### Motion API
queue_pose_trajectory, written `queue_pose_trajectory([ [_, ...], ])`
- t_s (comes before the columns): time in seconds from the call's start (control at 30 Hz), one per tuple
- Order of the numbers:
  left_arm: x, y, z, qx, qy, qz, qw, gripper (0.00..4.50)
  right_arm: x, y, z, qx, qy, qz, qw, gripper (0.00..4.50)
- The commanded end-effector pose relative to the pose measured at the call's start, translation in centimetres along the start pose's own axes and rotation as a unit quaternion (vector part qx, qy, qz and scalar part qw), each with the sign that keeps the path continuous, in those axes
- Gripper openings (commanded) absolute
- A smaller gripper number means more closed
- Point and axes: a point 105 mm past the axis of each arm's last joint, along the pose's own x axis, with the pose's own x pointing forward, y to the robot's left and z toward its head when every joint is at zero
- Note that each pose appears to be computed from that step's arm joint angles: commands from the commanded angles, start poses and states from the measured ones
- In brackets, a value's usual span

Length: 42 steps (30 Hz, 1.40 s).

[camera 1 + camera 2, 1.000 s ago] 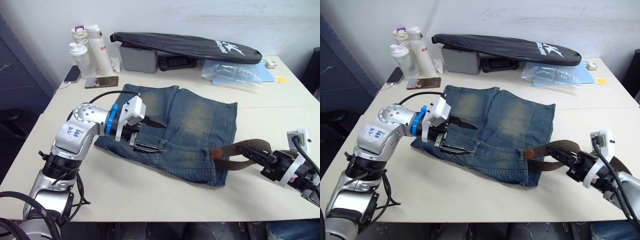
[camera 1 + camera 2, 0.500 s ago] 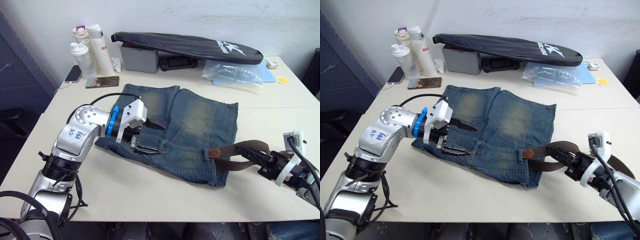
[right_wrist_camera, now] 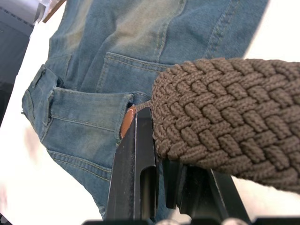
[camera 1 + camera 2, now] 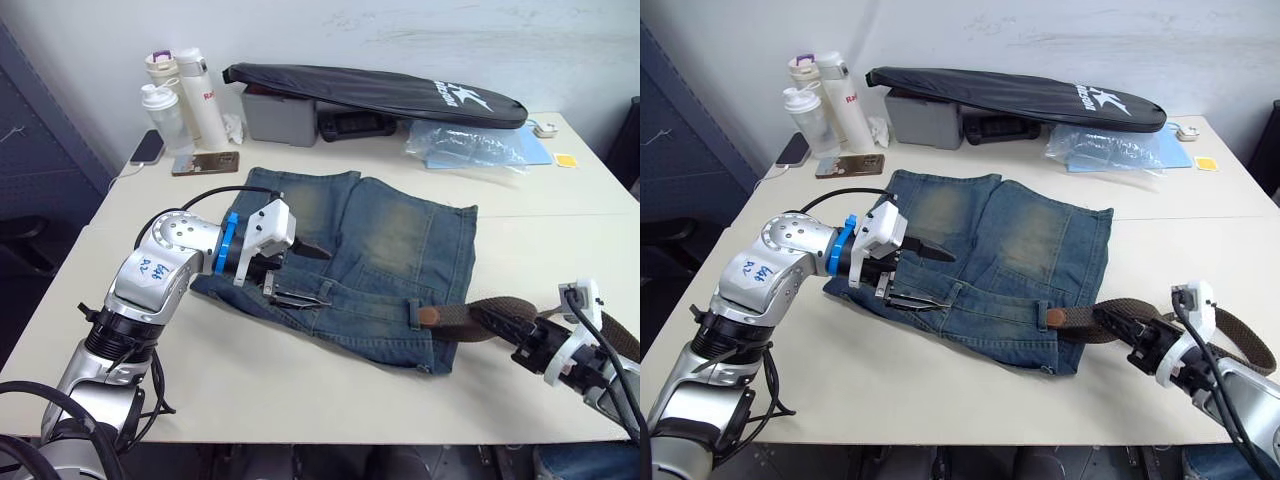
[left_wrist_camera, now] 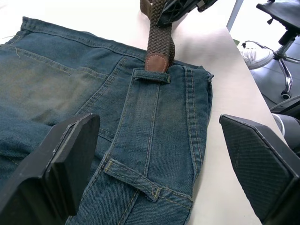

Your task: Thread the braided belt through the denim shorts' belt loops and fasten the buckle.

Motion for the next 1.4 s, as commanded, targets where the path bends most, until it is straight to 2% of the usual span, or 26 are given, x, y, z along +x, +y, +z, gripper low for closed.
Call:
queue_pose_trajectory([
  [0.03,0.0,-0.3,0.8,0.027,-0.001,0.001,1.0,4.48,-0.4,0.3,1.1,-0.008,-0.018,0.001,1.0,0.0],
  [0.27,0.3,-0.3,0.9,0.03,-0.003,-0.002,1.0,4.48,1.7,2.1,0.2,0.01,-0.021,0.041,0.999,0.0],
  [0.6,1.7,-0.6,0.2,0.019,0.024,-0.01,0.999,4.48,5.3,4.0,-2.0,0.026,-0.017,0.071,0.997,0.0],
  [0.8,2.5,-0.7,0.3,0.018,0.02,-0.012,1.0,4.48,6.9,4.8,-2.9,0.028,-0.019,0.074,0.997,0.0],
  [1.07,2.8,-0.5,0.4,0.02,0.017,-0.009,1.0,4.48,8.7,5.1,-5.8,0.034,0.011,0.061,0.997,0.0],
  [1.2,2.9,-0.5,0.4,0.021,0.016,-0.008,1.0,4.48,8.9,4.5,-5.8,0.025,0.005,0.042,0.999,0.0],
  [1.27,2.9,-0.5,0.4,0.021,0.015,-0.008,1.0,4.5,8.7,4.4,-5.4,0.031,-0.002,0.045,0.998,0.83],
  [1.3,2.9,-0.5,0.3,0.022,0.015,-0.008,1.0,4.5,8.5,4.4,-5.2,0.032,-0.005,0.048,0.998,1.08],
  [1.4,2.9,-0.4,0.3,0.024,0.017,-0.006,1.0,4.5,7.3,4.3,-4.3,0.016,-0.011,0.051,0.999,2.46],
])
